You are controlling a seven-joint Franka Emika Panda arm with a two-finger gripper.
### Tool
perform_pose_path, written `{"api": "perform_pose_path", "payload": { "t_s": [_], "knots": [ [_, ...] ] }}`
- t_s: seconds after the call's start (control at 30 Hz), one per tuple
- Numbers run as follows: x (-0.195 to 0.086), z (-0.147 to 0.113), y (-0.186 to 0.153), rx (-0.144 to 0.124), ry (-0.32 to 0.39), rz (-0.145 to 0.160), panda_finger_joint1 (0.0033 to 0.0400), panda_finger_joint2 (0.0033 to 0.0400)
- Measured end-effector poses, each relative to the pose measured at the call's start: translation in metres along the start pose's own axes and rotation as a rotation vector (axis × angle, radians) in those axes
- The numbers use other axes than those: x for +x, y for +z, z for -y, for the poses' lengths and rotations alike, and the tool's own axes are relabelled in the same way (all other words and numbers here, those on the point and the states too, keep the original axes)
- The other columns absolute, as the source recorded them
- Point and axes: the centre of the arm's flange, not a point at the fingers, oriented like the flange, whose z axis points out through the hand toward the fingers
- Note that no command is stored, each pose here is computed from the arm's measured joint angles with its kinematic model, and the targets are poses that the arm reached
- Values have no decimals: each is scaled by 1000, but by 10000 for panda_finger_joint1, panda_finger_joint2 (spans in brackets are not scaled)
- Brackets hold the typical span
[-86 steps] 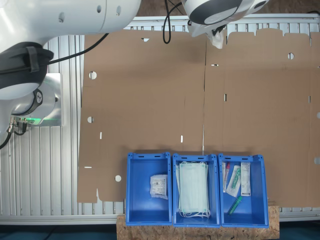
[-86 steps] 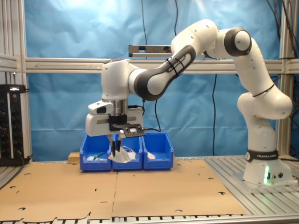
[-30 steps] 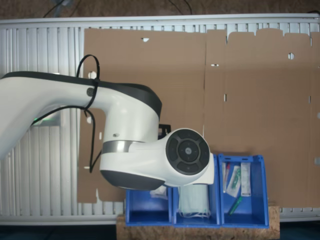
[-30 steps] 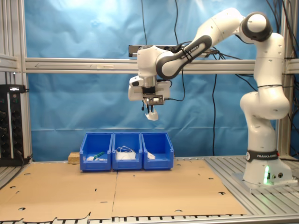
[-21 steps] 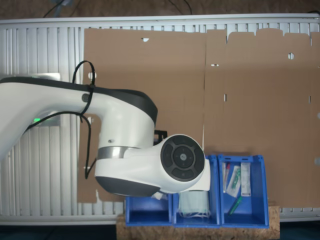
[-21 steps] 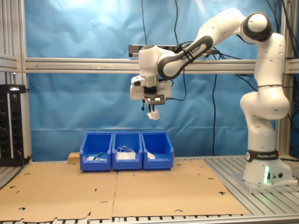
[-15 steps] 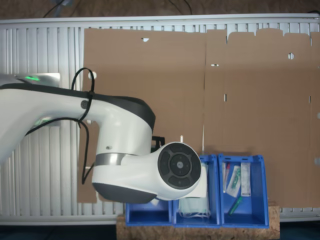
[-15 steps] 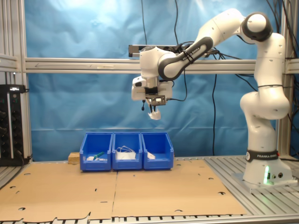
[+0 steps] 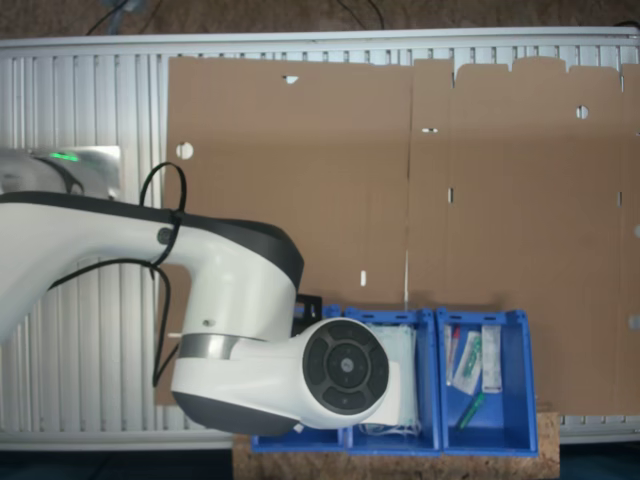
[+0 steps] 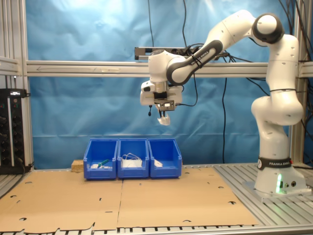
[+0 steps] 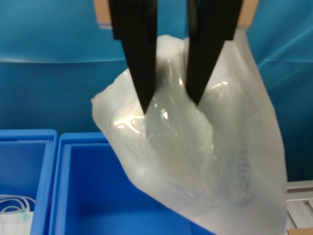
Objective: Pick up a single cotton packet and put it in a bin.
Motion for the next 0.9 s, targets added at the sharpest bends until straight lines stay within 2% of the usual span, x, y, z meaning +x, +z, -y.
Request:
{"api": "perform_pose_path", "payload": {
  "t_s": [0.9],
  "knots": [
    [0, -1, 0, -9, -21, -2, 40, 40]
  ]
}}
